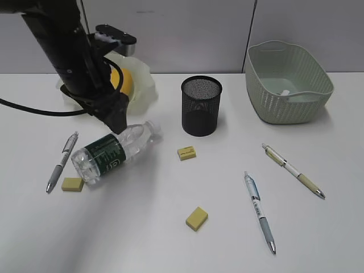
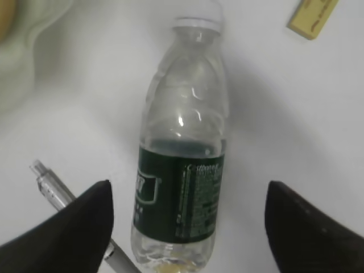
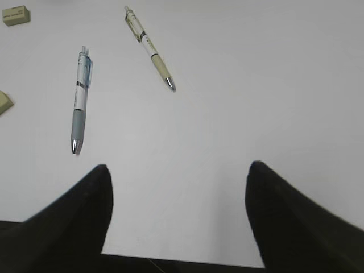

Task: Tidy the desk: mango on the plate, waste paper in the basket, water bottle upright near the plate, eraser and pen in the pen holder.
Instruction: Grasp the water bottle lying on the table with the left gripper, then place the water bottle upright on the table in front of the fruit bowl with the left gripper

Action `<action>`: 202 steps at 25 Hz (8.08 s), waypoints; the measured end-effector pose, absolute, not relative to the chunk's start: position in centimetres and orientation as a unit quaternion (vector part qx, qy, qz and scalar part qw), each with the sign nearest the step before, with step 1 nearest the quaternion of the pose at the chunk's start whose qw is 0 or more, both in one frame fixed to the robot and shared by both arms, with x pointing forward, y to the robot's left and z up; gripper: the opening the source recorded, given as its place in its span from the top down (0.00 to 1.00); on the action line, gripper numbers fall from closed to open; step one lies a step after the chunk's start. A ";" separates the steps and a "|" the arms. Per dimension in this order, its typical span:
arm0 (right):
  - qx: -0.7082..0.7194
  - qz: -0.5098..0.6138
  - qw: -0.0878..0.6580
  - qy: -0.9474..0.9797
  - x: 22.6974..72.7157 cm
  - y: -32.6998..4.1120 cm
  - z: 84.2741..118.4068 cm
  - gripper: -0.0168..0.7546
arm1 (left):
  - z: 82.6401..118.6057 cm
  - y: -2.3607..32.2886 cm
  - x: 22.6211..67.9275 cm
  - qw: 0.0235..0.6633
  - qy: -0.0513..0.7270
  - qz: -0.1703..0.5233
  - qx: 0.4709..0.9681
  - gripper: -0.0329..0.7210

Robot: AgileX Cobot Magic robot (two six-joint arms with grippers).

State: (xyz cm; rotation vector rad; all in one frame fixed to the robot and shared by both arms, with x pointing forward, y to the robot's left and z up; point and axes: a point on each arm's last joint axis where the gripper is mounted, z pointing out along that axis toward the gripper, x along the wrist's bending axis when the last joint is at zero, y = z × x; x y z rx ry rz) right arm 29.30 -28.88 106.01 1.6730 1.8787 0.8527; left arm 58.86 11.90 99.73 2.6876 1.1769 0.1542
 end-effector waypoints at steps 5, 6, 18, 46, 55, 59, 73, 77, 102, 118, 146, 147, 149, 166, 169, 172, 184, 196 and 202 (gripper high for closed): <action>0.612 0.311 0.240 0.687 29.3 -28.9 106.0 0.24 | 96.6 11.0 59.4 0.072 0.375 0.040 0.923 0.10; 0.612 0.311 0.240 0.687 29.3 -28.9 105.9 0.24 | 96.1 10.9 59.6 0.064 0.370 0.043 0.926 0.10; 0.611 0.311 0.240 0.687 29.3 -28.9 105.9 0.24 | 90.8 10.5 60.7 0.029 0.356 0.038 0.933 0.12; 0.611 0.311 0.240 0.687 29.3 -28.9 105.9 0.24 | 102.0 10.1 58.9 0.105 0.389 0.020 0.915 0.30; 0.611 0.311 0.240 0.687 29.3 -28.9 105.9 0.24 | 108.5 15.7 54.7 0.236 0.439 0.101 0.861 0.30; 0.611 0.311 0.240 0.687 29.3 -28.9 105.9 0.24 | 108.4 19.3 51.5 0.290 0.467 0.166 0.819 0.30; 0.611 0.311 0.240 0.687 29.3 -28.9 105.9 0.24 | 104.0 24.3 46.1 0.486 0.556 0.348 0.578 0.30; 0.611 0.311 0.240 0.687 29.3 -28.9 105.9 0.24 | 104.6 24.8 46.6 0.507 0.546 0.396 0.537 0.30; 0.611 0.312 0.240 0.687 29.3 -28.9 105.9 0.24 | 93.3 26.5 54.1 0.560 0.499 0.371 0.548 0.30; 0.611 0.312 0.241 0.686 29.3 -28.9 106.0 0.24 | 89.3 27.0 56.6 0.544 0.523 0.370 0.543 0.30; 0.611 0.313 0.241 0.686 29.3 -28.9 106.0 0.24 | 87.2 27.2 56.9 0.507 0.514 0.384 0.575 0.30; 0.611 0.313 0.241 0.686 29.3 -28.9 106.0 0.24 | 87.2 27.2 56.9 0.507 0.514 0.384 0.575 0.30; 0.611 0.313 0.241 0.686 29.3 -28.9 106.0 0.24 | 87.2 27.2 56.9 0.506 0.514 0.385 0.576 0.30; 0.611 0.313 0.241 0.686 29.3 -28.9 106.0 0.24 | 86.2 27.2 56.9 0.509 0.504 0.394 0.576 0.30; 0.611 0.313 0.241 0.686 29.3 -28.9 106.0 0.24 | 86.1 27.2 56.8 0.509 0.505 0.394 0.575 0.30; 0.610 0.313 0.242 0.686 29.4 -28.9 106.0 0.24 | 86.0 27.3 56.4 0.509 0.506 0.394 0.574 0.30; 0.610 0.313 0.242 0.686 29.4 -28.9 106.0 0.25 | 85.9 27.4 56.0 0.504 0.513 0.397 0.570 0.24; 0.610 0.313 0.242 0.686 29.4 -28.9 106.0 0.25 | 85.0 27.8 55.3 0.479 0.538 0.387 0.576 0.16; 0.610 0.313 0.242 0.686 29.4 -28.9 106.0 0.25 | 84.8 27.6 54.9 0.475 0.538 0.378 0.585 0.10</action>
